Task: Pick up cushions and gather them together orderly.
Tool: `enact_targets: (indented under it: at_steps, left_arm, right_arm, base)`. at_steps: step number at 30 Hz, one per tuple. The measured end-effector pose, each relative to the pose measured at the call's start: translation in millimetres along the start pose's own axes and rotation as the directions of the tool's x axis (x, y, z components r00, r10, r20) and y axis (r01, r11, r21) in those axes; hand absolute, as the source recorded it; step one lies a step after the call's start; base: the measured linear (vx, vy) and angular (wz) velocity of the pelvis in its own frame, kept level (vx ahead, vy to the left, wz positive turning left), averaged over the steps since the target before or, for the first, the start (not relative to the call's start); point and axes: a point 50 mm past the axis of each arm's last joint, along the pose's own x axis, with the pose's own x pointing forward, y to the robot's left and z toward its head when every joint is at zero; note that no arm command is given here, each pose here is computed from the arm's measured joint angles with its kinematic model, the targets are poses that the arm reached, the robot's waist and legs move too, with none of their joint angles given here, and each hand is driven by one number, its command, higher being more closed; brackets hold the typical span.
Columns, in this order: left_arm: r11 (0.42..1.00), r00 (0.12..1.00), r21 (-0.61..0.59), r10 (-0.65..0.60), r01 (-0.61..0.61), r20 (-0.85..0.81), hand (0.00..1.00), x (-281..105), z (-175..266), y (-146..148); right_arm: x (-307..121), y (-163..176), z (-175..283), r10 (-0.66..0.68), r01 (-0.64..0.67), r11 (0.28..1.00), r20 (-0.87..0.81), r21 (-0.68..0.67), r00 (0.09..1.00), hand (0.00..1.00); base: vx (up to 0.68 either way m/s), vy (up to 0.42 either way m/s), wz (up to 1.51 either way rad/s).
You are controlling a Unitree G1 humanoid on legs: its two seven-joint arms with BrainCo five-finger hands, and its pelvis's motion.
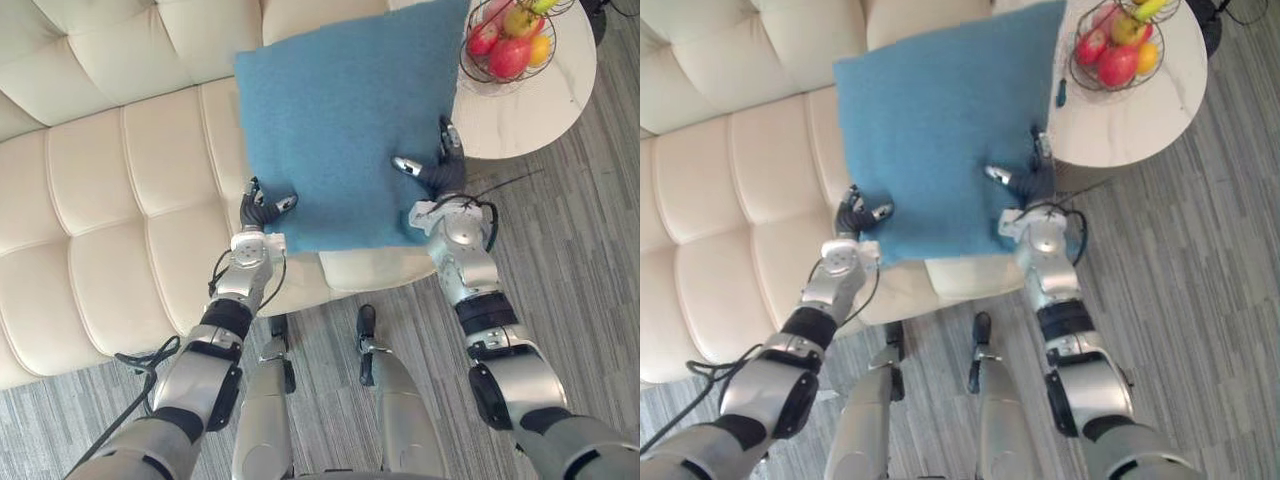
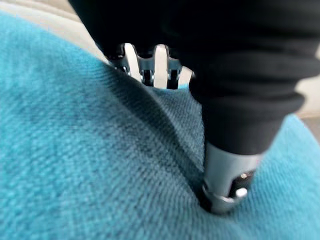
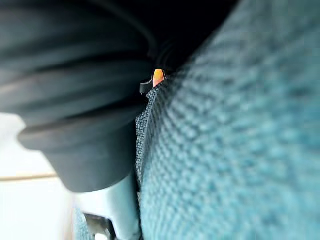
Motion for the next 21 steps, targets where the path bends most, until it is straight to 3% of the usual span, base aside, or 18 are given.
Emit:
enact_targets:
  at_steps: [10,15,21]
  left_arm:
    - [0.989,0.995,-0.147,0.041,-0.027,0.09,1.0,2.6,33.8,-3.2]
    - [0.982,0.979,-0.188,0.013,0.027,0.206,1.0,-6.9,59.2,-16.2]
    - [0.955,0.958,-0.264,-0.06,0.136,0.279,1.0,-42.1,51.2,-31.9]
  right_arm:
    - [0.2,0.0,2.7,-0.014,0.013,1.0,0.013,0.004,1.0,1.0]
    - [-26.3,-14.6,-25.0,-0.038,0.039,0.999,-0.05,0.016,0.998,1.0]
    - [-72.9,-26.8,-57.1,-0.064,0.072,0.996,-0.143,0.054,0.988,1.0]
  base:
    - [0.0,-0.017,0.08]
    - [0.04,-0.027,0.08]
    - [0.07,-0.014,0.11]
